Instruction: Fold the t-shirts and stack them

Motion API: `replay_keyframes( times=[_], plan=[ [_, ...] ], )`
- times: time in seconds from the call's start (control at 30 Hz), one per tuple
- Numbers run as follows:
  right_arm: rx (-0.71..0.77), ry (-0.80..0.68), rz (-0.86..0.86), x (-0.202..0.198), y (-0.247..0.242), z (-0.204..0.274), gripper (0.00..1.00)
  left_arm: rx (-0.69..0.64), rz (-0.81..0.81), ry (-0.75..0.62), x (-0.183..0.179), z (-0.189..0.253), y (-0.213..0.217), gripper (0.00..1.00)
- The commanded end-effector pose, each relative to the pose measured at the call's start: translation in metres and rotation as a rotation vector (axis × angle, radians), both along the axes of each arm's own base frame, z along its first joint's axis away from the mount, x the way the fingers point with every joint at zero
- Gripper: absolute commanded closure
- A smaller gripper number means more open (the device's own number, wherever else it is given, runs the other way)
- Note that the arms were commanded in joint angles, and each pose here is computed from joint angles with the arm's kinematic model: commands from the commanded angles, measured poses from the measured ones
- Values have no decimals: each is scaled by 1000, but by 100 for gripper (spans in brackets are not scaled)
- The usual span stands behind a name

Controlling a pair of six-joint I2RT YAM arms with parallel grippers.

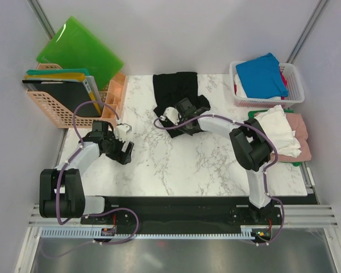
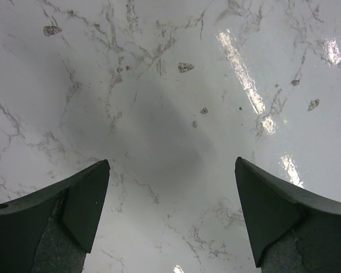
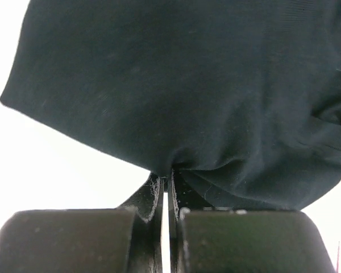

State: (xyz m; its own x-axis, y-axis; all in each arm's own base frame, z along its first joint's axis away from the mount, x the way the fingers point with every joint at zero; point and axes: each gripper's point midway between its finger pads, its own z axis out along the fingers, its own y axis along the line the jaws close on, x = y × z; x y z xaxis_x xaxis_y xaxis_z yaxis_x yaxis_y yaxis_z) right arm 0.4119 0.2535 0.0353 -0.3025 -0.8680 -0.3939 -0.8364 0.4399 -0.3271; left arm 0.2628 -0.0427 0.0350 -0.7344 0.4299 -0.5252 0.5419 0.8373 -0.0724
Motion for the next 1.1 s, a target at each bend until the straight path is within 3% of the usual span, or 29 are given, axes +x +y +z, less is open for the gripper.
replay_keyframes(
  times=[0.0, 0.47, 0.53, 0.6, 0.7, 0.87, 1.07],
  plan=[
    [74, -3, 68, -30, 27, 28, 100, -7, 2, -9, 4, 2, 0, 2],
    [152, 114, 243, -149, 91, 43, 100, -16, -5, -29, 3, 6, -2, 2],
    [140, 135, 237, -154, 90, 38, 83, -16, -5, -31, 3, 6, -2, 2],
    [141, 149, 240, -159, 89, 38, 50, -18, -5, -35, 3, 8, -2, 2],
    [163, 120, 244, -160, 85, 50, 36, -18, -7, -44, 4, 10, -2, 2],
    [155, 69, 240, -158, 74, 68, 29, -20, -7, -35, 5, 8, -3, 2],
    [107, 101, 245, -163, 66, 39, 29, -1, 12, -59, 11, 10, 1, 3]
  ],
)
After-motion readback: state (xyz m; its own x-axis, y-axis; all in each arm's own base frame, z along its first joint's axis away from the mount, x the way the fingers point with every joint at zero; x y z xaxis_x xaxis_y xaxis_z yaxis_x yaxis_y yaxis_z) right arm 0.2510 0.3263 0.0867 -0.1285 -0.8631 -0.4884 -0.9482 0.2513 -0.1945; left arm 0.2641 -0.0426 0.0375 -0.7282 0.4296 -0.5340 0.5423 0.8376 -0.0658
